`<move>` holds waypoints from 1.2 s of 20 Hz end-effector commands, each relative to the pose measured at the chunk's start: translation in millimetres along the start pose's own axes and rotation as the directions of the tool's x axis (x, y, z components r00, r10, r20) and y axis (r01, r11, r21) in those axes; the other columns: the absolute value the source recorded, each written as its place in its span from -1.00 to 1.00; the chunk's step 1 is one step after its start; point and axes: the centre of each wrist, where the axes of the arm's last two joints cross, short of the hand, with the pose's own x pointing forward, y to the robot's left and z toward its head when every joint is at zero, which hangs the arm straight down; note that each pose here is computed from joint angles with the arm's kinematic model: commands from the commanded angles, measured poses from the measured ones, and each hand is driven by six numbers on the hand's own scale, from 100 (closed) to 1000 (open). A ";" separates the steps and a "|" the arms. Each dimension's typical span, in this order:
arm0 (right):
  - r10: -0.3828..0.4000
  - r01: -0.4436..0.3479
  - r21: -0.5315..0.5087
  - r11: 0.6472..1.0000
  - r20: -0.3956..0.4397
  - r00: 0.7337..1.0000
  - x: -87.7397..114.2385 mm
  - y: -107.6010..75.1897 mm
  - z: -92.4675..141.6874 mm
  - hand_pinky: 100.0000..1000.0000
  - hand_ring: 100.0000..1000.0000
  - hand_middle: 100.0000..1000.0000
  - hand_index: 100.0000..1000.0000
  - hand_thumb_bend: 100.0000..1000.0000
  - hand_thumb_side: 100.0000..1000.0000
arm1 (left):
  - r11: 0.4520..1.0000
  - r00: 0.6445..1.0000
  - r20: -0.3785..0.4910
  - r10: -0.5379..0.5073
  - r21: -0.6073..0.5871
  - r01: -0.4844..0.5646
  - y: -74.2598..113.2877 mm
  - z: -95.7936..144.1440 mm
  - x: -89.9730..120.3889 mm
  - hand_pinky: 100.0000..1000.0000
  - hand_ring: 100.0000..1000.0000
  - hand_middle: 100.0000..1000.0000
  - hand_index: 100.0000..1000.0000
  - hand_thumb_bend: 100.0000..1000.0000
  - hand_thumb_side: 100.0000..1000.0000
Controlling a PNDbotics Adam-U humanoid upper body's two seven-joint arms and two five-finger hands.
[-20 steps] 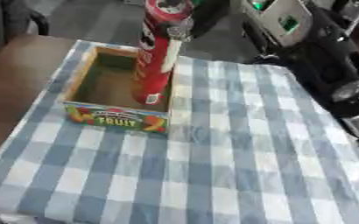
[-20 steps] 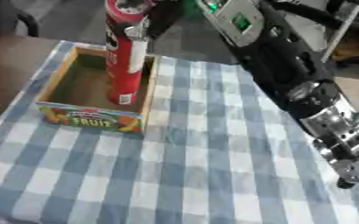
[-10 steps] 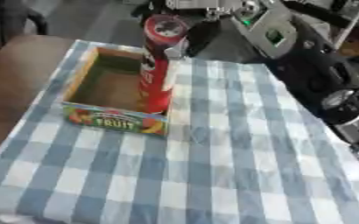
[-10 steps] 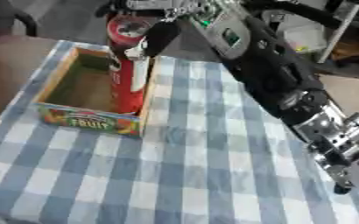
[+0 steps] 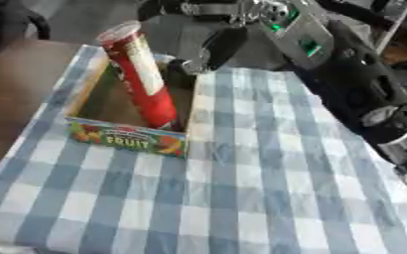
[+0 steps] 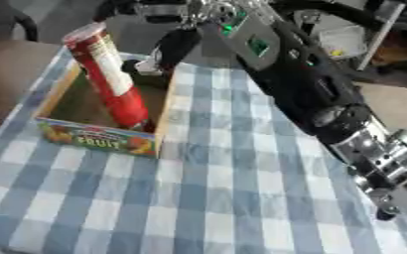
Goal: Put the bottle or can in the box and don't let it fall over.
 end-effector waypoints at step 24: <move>-0.604 0.467 -0.732 0.495 0.096 0.791 38.9 108.2 167.1 0.35 0.31 0.57 0.86 -1.00 -0.23 | 0.987 0.989 -0.121 -0.087 0.126 0.102 27.5 33.6 -18.1 0.25 -0.14 -0.17 0.22 -0.22 0.11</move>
